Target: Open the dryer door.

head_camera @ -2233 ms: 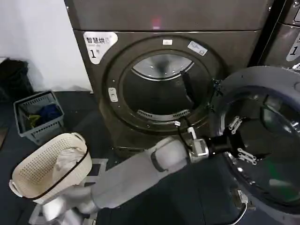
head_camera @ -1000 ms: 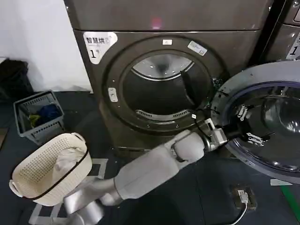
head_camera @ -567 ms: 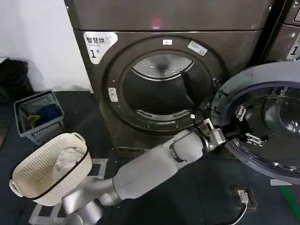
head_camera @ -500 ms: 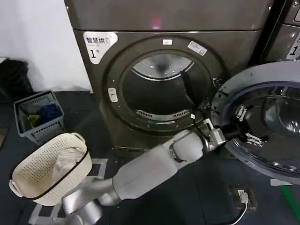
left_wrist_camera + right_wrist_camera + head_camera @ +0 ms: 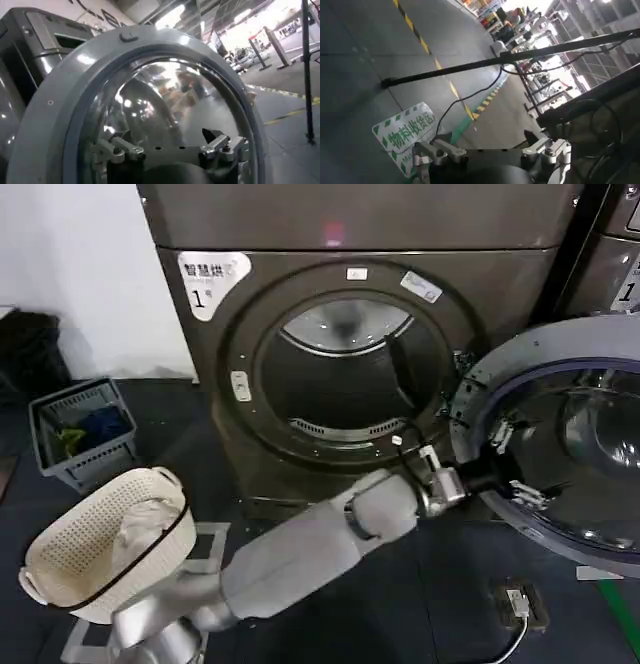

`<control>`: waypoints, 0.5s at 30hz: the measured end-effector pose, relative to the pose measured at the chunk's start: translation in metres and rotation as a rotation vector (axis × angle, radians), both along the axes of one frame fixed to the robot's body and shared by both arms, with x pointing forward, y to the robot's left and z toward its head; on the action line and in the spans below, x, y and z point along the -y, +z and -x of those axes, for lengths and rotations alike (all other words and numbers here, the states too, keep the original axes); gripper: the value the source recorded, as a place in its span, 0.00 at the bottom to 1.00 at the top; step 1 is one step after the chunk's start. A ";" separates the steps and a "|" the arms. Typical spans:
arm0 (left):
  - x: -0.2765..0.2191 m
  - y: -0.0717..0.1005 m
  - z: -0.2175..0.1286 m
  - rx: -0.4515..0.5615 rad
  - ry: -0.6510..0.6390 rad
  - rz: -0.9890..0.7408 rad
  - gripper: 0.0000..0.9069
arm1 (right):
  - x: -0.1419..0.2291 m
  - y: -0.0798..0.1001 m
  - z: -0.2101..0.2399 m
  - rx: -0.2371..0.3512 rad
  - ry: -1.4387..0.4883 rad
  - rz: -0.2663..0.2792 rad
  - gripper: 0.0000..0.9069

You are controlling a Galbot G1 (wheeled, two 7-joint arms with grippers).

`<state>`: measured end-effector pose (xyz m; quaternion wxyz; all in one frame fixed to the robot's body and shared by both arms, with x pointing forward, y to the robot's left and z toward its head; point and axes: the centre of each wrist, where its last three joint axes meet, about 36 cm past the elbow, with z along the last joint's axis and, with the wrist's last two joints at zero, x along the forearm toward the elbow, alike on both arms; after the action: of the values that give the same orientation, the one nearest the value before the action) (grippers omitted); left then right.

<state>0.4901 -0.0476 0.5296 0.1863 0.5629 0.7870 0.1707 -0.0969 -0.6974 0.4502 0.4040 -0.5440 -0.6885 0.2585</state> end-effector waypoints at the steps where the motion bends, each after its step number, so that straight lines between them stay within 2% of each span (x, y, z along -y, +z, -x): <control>1: -0.004 0.000 0.001 -0.001 0.002 -0.002 1.00 | 0.000 0.000 -0.001 0.000 0.002 -0.001 1.00; 15: -0.082 -0.017 0.022 -0.055 0.059 -0.051 1.00 | -0.004 0.002 -0.004 0.034 0.017 -0.016 1.00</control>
<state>0.4676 0.0345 0.5121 0.1452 0.5484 0.8034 0.1806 -0.0928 -0.6936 0.4521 0.3943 -0.5394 -0.7019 0.2469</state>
